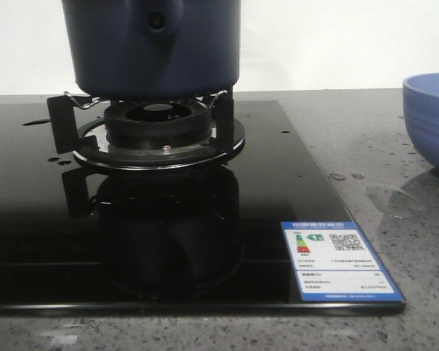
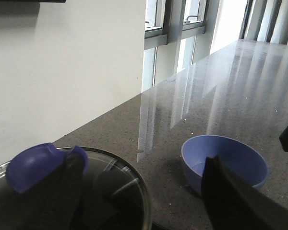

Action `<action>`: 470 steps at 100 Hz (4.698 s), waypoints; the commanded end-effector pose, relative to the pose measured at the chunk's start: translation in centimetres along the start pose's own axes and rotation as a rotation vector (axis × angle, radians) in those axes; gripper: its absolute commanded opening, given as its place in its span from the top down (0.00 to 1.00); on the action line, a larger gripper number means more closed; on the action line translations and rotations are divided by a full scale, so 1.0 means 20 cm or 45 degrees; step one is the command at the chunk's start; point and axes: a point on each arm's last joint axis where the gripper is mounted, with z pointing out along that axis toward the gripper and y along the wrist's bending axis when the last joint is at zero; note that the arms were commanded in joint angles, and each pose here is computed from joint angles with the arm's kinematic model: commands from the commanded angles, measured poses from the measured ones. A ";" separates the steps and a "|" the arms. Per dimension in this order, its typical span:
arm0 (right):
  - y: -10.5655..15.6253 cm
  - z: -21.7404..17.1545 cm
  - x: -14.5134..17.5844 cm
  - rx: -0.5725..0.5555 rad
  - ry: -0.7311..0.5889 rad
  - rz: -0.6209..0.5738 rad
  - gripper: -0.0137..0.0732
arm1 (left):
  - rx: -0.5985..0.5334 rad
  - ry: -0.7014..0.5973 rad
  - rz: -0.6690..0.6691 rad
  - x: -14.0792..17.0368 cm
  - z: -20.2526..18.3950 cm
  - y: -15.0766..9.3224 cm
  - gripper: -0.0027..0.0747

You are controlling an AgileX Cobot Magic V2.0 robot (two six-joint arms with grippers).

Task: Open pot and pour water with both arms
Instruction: 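Grasp the blue lid knob with the left gripper and lift the lid, then grasp the light-blue bowl rim with the right gripper and lift it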

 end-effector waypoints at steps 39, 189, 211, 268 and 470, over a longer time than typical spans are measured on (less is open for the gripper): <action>0.04 -0.04 -0.08 0.014 -0.136 -0.035 0.13 | -0.054 -0.041 0.068 -0.05 0.18 0.25 0.25; -0.01 -0.05 -0.11 0.142 -0.225 -0.029 0.13 | -0.113 -0.177 0.080 -0.19 0.12 0.37 0.56; -0.03 -0.05 -0.12 0.199 -0.266 -0.026 0.13 | -0.292 -0.155 0.045 -0.29 -0.13 0.32 0.53; -0.41 -0.05 -0.31 0.737 -0.214 0.314 0.13 | -0.638 -0.178 0.037 -0.12 -0.44 -0.07 0.53; -0.64 0.23 -0.37 0.564 0.493 0.642 0.91 | -0.628 -0.265 0.077 -0.19 -0.45 -0.21 0.53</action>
